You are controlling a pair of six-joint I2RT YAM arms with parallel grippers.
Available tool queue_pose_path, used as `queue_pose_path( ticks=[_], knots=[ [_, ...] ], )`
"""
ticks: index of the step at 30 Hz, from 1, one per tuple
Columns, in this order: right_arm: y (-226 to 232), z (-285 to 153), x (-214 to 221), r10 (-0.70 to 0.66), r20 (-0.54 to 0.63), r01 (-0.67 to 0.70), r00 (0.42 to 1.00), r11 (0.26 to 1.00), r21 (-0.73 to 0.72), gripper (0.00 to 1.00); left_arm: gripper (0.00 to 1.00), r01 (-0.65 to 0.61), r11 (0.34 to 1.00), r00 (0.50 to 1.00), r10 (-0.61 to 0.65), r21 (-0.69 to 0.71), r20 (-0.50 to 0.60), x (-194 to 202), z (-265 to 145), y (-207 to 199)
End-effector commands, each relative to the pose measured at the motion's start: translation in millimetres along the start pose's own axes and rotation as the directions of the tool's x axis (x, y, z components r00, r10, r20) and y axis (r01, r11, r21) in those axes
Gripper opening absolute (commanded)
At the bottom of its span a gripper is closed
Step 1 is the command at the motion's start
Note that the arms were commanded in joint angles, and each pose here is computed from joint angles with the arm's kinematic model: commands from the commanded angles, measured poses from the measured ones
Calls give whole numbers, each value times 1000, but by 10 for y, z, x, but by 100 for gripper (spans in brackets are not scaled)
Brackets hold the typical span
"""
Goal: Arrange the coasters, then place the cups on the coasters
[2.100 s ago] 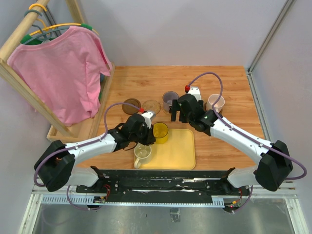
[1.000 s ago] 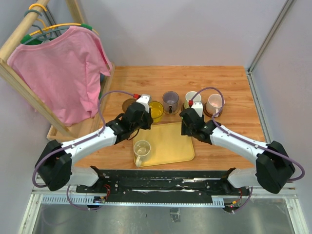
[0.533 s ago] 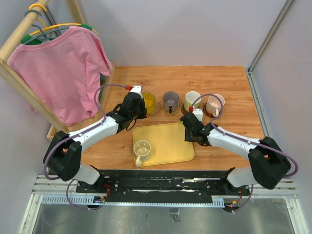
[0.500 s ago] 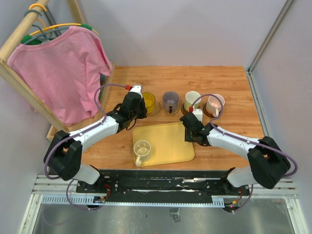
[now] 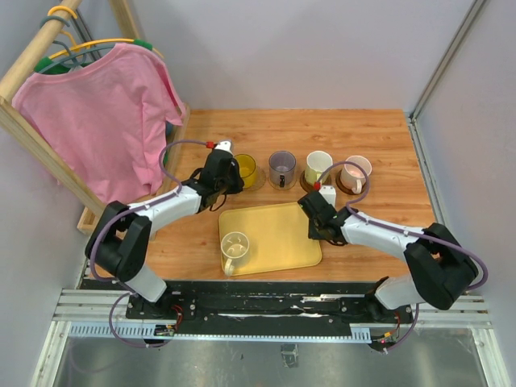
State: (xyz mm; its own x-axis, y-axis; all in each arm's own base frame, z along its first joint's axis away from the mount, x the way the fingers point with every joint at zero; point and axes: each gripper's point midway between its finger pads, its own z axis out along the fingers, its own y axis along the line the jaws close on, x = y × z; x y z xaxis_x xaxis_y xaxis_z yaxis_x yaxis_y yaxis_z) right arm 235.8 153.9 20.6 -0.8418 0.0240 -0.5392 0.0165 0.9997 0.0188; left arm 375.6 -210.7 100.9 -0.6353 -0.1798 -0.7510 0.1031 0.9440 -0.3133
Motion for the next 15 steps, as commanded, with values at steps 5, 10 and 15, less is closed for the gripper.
queue_pose_path(
  ticks=[5,10,15],
  knots=[
    [-175,15,299,1,-92,2,996,999,34,6,0,31,993,989,-48,115,142,-552,46,-352],
    [-222,-37,379,-21,-115,25,993,999,31,1,1,26,994,991,-40,107,127,-524,102,-346],
    [-236,-99,427,-45,-127,49,991,998,28,1,1,26,995,993,-37,94,115,-484,138,-320]
  ],
)
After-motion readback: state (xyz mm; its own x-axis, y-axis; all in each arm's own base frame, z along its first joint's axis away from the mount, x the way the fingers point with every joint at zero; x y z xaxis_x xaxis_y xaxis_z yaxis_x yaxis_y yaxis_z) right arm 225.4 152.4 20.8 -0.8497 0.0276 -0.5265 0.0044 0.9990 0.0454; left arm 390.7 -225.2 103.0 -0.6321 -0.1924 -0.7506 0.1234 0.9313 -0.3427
